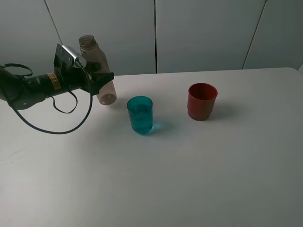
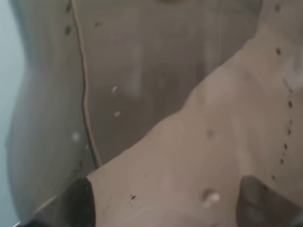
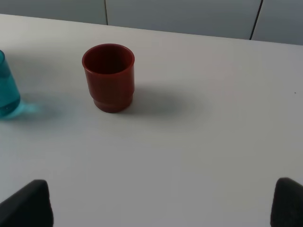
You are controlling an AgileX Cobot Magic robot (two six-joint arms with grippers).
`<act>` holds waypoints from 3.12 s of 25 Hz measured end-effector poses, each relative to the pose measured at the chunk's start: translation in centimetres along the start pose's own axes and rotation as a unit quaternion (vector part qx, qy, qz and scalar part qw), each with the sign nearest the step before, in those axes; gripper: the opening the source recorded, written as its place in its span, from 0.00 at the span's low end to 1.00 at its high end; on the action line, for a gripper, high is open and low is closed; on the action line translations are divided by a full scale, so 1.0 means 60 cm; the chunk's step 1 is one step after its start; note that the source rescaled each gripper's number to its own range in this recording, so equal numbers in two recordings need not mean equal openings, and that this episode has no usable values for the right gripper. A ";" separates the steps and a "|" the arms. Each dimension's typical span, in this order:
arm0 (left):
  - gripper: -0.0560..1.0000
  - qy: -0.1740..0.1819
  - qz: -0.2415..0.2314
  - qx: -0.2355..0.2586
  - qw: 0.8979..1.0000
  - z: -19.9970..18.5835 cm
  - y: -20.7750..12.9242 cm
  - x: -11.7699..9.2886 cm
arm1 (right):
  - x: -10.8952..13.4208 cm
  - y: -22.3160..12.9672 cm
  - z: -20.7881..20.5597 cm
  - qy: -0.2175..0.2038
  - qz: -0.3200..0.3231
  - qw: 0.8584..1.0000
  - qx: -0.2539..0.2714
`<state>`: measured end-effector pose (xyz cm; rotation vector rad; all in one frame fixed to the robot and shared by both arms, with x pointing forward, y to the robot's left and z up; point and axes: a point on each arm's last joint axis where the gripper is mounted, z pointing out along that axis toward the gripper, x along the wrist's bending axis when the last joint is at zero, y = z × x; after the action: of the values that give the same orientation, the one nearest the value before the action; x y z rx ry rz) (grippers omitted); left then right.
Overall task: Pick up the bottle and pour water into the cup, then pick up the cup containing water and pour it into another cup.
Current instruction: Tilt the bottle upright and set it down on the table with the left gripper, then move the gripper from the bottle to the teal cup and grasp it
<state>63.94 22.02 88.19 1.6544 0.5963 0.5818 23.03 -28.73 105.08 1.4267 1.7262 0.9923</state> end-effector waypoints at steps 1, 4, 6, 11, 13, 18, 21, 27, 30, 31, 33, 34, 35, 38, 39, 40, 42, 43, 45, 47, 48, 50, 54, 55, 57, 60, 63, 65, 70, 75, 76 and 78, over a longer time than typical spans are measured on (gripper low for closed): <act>0.06 0.001 -0.001 0.002 1.000 0.002 -0.004 0.001 | 0.000 0.000 0.000 0.000 0.000 1.000 0.000; 0.06 0.006 -0.006 0.005 1.000 0.003 -0.010 0.003 | 0.000 0.000 0.000 0.000 0.000 1.000 0.000; 0.06 0.009 -0.007 0.002 1.000 0.003 -0.009 0.004 | 0.000 0.000 0.000 0.000 0.000 1.000 0.000; 0.06 0.011 -0.009 -0.011 1.000 0.003 -0.005 0.005 | 0.000 0.000 0.000 0.000 0.000 1.000 0.000; 0.06 0.012 -0.010 -0.011 1.000 0.003 -0.005 0.005 | 0.000 0.000 0.000 0.000 0.000 1.000 0.000; 0.06 0.014 -0.013 -0.009 1.000 0.004 -0.010 0.006 | 0.000 0.000 0.000 0.000 0.000 1.000 0.000; 0.06 0.015 -0.020 -0.003 1.000 0.005 -0.021 0.006 | 0.000 0.000 0.000 0.000 0.000 1.000 0.000; 0.06 0.015 -0.017 -0.003 1.000 0.006 -0.024 0.005 | 0.000 0.000 0.000 0.000 0.000 1.000 0.000; 0.20 0.015 -0.017 -0.003 1.000 0.006 -0.024 0.005 | 0.000 0.000 0.000 0.000 0.000 1.000 0.000; 0.53 0.015 -0.016 -0.003 1.000 0.006 -0.023 0.005 | 0.000 0.000 0.000 0.000 0.000 1.000 0.000; 0.87 0.016 -0.016 -0.004 1.000 0.006 -0.023 0.006 | 0.000 0.000 0.000 0.000 0.000 1.000 0.000; 0.95 0.016 -0.015 -0.004 1.000 0.006 -0.023 0.006 | 0.000 0.000 0.000 0.000 0.000 1.000 0.000; 0.97 0.016 -0.015 -0.004 1.000 0.006 -0.023 0.006 | 0.000 0.000 0.000 0.000 0.000 1.000 0.000; 0.99 0.016 -0.015 -0.004 1.000 0.006 -0.023 0.006 | 0.000 0.000 0.000 0.000 0.000 1.000 0.000; 0.99 0.016 -0.015 -0.004 1.000 0.006 -0.023 0.006 | 0.000 0.000 0.000 0.000 0.000 1.000 0.000; 0.99 0.016 -0.015 -0.005 1.000 0.006 -0.023 0.006 | 0.000 0.000 0.000 0.000 0.000 1.000 0.000; 0.99 0.016 -0.015 -0.005 1.000 0.006 -0.023 0.006 | 0.000 0.000 0.000 0.000 0.000 1.000 0.000; 0.99 0.014 -0.015 -0.006 1.000 0.006 -0.023 0.005 | 0.000 0.000 0.000 0.000 0.000 1.000 0.000; 0.99 0.009 -0.012 -0.004 1.000 0.006 -0.023 0.004 | 0.000 0.000 0.000 0.000 0.000 1.000 0.000; 0.99 0.000 -0.009 0.001 1.000 0.006 -0.025 0.001 | 0.000 0.000 0.000 0.000 0.000 1.000 0.000; 0.99 -0.001 -0.008 0.003 1.000 0.006 -0.024 0.000 | 0.000 0.000 0.000 0.000 0.000 1.000 0.000; 0.99 -0.003 -0.008 0.014 1.000 0.005 -0.020 0.000 | 0.000 0.000 0.000 0.000 0.000 1.000 0.000; 0.99 0.000 -0.009 0.043 0.999 0.001 -0.005 0.003 | 0.000 0.000 0.000 0.000 0.000 1.000 0.000; 0.99 0.001 -0.006 0.053 0.999 0.000 -0.001 0.004 | 0.000 0.000 0.000 0.000 0.000 1.000 0.000; 0.99 0.000 0.001 0.073 0.997 -0.002 0.001 0.004 | 0.000 0.000 0.000 0.000 0.000 1.000 0.000; 0.99 0.000 0.003 0.086 0.996 -0.009 0.005 0.000 | 0.000 0.000 0.000 0.000 0.000 1.000 0.000; 1.00 0.005 0.003 0.100 0.995 -0.020 0.008 -0.007 | 0.000 0.000 0.000 0.000 0.000 1.000 0.000; 1.00 0.011 0.000 0.117 0.993 -0.027 0.004 -0.012 | 0.000 0.000 0.000 0.000 0.000 1.000 0.000; 1.00 0.021 -0.002 0.150 0.988 -0.045 0.003 -0.023 | 0.000 0.000 0.000 0.000 0.000 1.000 0.000; 1.00 0.042 -0.021 0.183 0.982 -0.065 0.007 -0.031 | 0.000 0.000 0.000 0.000 0.000 1.000 0.000; 1.00 0.046 -0.025 0.189 0.981 -0.070 0.009 -0.033 | 0.000 0.000 0.000 0.000 0.000 1.000 0.000; 1.00 0.050 -0.035 0.199 0.978 -0.081 0.012 -0.041 | 0.000 0.000 0.000 0.000 0.000 1.000 0.000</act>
<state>58.90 23.79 89.54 1.9764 0.8846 0.5192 23.03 -28.73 105.08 1.4267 1.7262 0.9923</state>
